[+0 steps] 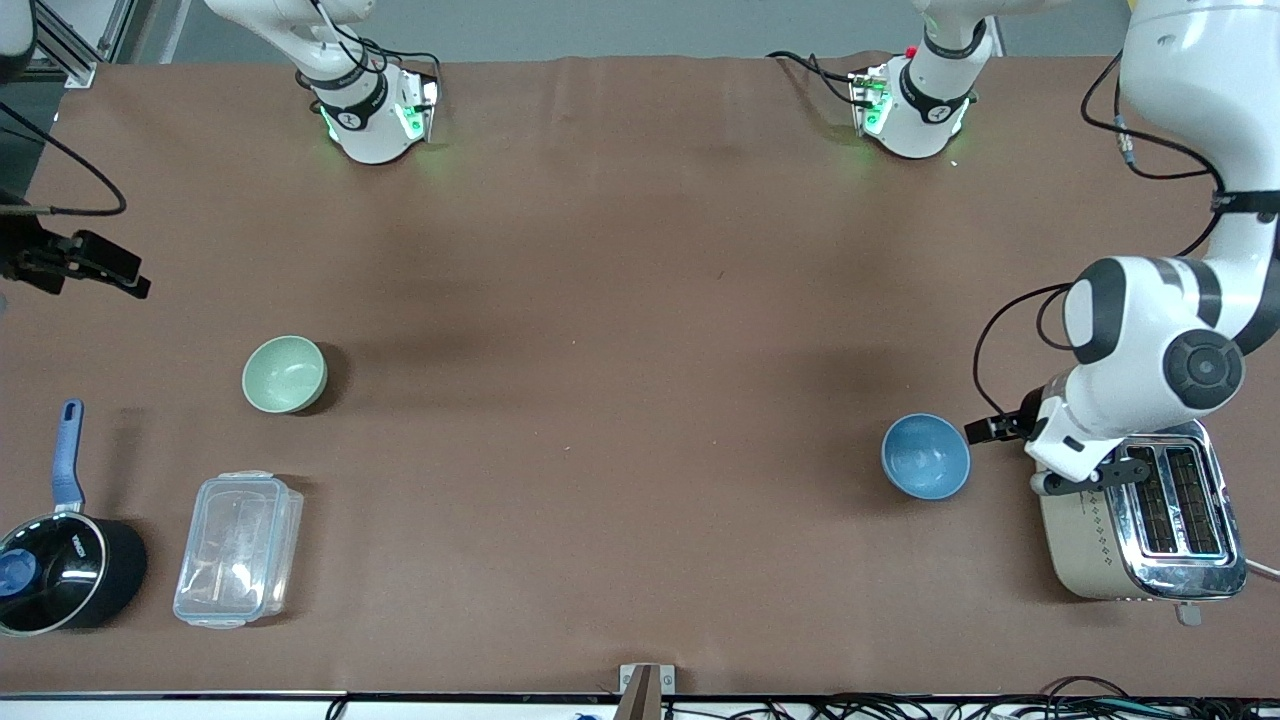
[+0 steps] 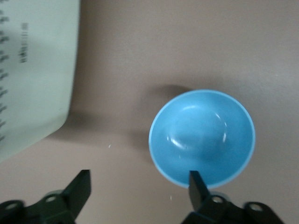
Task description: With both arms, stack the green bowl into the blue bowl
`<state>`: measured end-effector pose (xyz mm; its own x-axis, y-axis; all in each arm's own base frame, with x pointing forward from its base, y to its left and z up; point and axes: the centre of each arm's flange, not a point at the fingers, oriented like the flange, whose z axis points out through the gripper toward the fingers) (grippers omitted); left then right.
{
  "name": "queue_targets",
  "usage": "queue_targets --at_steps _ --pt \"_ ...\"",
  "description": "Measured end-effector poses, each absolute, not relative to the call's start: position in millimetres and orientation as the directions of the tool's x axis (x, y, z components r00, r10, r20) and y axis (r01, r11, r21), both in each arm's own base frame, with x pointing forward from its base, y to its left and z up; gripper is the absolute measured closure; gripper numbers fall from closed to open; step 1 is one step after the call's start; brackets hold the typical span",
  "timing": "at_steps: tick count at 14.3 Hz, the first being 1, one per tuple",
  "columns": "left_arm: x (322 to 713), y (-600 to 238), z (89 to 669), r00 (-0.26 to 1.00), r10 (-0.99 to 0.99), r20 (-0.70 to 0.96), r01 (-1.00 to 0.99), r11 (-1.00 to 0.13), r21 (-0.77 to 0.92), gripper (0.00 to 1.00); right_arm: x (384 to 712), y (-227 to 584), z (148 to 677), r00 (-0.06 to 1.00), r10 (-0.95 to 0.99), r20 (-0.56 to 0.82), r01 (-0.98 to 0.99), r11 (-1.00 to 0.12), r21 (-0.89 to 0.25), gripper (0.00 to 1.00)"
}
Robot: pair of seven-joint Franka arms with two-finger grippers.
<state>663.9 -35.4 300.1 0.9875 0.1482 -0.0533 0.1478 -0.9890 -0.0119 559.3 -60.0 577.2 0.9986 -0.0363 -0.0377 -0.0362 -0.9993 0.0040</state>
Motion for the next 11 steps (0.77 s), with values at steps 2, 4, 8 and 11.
queue_targets --at_steps 2,4,8,11 --pt "667.0 -32.4 273.7 0.987 0.151 -0.054 0.151 -0.989 -0.009 0.17 554.9 -97.8 528.3 0.998 -0.020 -0.066 -0.020 -1.000 -0.002 0.00" --pt "667.7 -30.1 255.7 0.986 0.156 -0.062 0.156 -0.988 -0.007 0.23 545.1 -129.5 476.8 0.997 -0.027 -0.071 -0.027 -1.000 -0.004 0.00" --pt "668.1 -30.5 232.2 0.985 0.161 -0.067 0.161 -0.987 -0.003 0.31 520.5 -154.8 388.5 0.999 -0.045 0.001 -0.045 -0.995 -0.093 0.01" --pt "666.6 -31.0 217.3 0.982 0.169 -0.082 0.169 -0.986 -0.004 0.51 512.0 -151.8 336.4 0.998 -0.069 0.011 -0.066 -0.982 -0.176 0.04"
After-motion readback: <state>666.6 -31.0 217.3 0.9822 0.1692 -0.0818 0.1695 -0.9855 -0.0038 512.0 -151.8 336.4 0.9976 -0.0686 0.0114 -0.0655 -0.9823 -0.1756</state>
